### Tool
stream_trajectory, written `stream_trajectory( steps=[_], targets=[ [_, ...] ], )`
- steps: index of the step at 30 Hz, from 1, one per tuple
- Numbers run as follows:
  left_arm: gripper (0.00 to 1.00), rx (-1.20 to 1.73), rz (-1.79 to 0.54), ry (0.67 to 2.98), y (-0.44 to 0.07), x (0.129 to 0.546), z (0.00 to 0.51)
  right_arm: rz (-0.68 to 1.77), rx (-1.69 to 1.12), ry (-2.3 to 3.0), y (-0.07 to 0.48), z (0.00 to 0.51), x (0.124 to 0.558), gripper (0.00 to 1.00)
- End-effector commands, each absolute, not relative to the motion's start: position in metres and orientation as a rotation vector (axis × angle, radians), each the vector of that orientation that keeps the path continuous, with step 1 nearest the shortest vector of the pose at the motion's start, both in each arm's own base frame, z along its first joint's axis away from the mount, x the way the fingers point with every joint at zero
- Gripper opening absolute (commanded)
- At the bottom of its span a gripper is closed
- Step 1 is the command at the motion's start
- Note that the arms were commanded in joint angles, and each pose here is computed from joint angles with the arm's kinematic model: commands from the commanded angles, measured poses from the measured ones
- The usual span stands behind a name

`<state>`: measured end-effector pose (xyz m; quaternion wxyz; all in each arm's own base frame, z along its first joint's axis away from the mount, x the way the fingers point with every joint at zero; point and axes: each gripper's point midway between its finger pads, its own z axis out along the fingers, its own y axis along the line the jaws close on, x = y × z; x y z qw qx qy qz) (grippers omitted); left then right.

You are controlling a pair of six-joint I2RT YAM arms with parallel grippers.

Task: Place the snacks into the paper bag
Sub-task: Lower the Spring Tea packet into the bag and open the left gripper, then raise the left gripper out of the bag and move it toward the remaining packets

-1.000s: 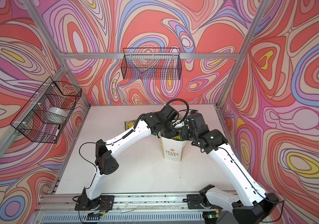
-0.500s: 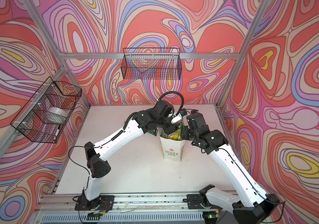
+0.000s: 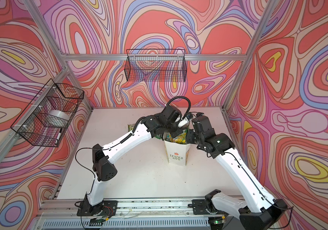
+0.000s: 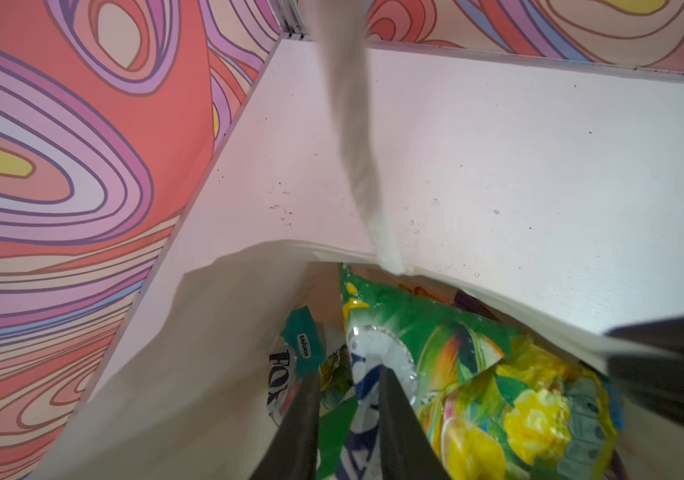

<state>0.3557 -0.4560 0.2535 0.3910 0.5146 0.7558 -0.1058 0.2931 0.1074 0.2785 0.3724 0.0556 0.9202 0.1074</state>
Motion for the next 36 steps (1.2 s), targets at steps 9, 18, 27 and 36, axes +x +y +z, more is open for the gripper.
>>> stream_trajectory(
  steps=[9,18,27,36],
  targets=[
    [0.24,1.322,-0.221,2.06,-0.453,0.358,0.207,0.316,0.135,2.292,0.11,0.3,0.294,0.0],
    [0.66,1.039,-0.467,1.854,-0.438,0.336,0.368,0.304,0.148,2.285,0.109,0.3,0.297,0.0],
    [0.8,0.829,-0.57,1.712,-0.381,0.301,0.462,0.301,0.141,2.28,0.109,0.302,0.298,0.0],
    [1.0,0.53,-0.609,1.786,-0.284,0.286,0.45,0.295,0.139,2.272,0.107,0.303,0.296,0.0]
  ],
)
